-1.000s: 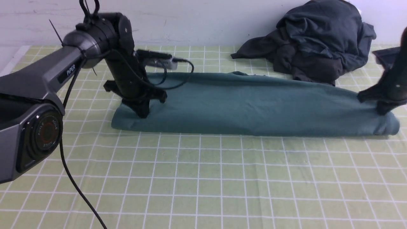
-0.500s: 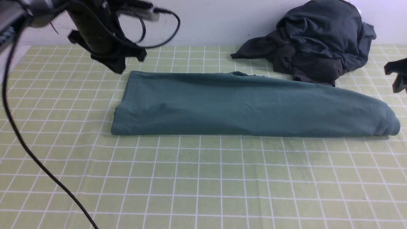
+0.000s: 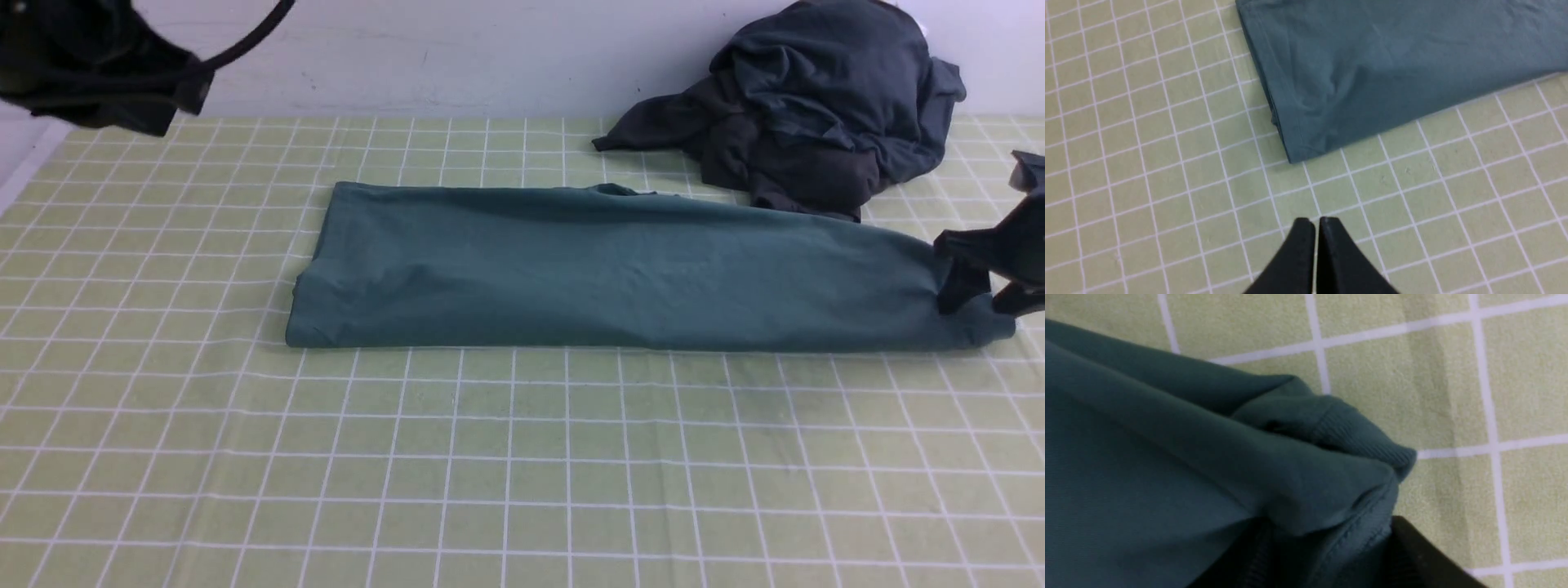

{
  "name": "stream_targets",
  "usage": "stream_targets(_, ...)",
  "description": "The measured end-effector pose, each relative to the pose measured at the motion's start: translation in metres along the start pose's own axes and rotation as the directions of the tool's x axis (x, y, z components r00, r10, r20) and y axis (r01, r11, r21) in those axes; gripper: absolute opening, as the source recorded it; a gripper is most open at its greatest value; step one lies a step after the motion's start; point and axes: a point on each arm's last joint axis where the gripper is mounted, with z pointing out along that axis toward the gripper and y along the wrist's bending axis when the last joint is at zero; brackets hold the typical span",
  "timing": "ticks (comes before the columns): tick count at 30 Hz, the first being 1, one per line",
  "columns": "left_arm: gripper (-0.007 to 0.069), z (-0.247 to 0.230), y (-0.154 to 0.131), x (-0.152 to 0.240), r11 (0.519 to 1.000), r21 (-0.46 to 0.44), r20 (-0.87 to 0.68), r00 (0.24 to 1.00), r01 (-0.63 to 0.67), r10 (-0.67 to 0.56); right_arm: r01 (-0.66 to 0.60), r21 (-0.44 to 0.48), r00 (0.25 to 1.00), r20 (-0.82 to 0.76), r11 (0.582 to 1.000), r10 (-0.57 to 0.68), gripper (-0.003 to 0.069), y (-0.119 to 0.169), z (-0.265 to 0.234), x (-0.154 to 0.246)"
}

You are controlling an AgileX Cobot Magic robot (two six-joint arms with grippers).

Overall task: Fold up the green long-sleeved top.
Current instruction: Use the right arm to clamp the right edge of the fabric, then use the right arm to drag the right edge of the fabric to the left and folds it over the left edge

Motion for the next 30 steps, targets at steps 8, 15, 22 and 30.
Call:
stream_targets(8,-0.0001,-0.017,-0.001,0.092,0.986,-0.147,-0.112,0.989,0.074,-0.091,0.154,0.036,0.988,0.008,0.987,-0.154,0.0068,0.000,-0.026,-0.001)
stream_targets(15,-0.0001,0.007,-0.014,0.196,0.956,-0.216,-0.176,0.955,0.200,-0.239,0.220,0.233,0.948,0.179,0.947,-0.265,0.0068,0.000,-0.134,-0.009)
stream_targets(22,-0.0001,0.027,-0.025,0.239,0.948,-0.158,0.077,0.960,0.277,-0.267,0.289,0.035,0.866,0.417,0.957,-0.277,0.0068,0.084,-0.202,0.003)
stream_targets(30,-0.0001,0.016,-0.026,0.239,0.946,-0.134,0.209,0.942,0.294,-0.263,0.480,-0.362,0.829,0.486,0.799,-0.277,0.0069,0.258,-0.164,0.041)
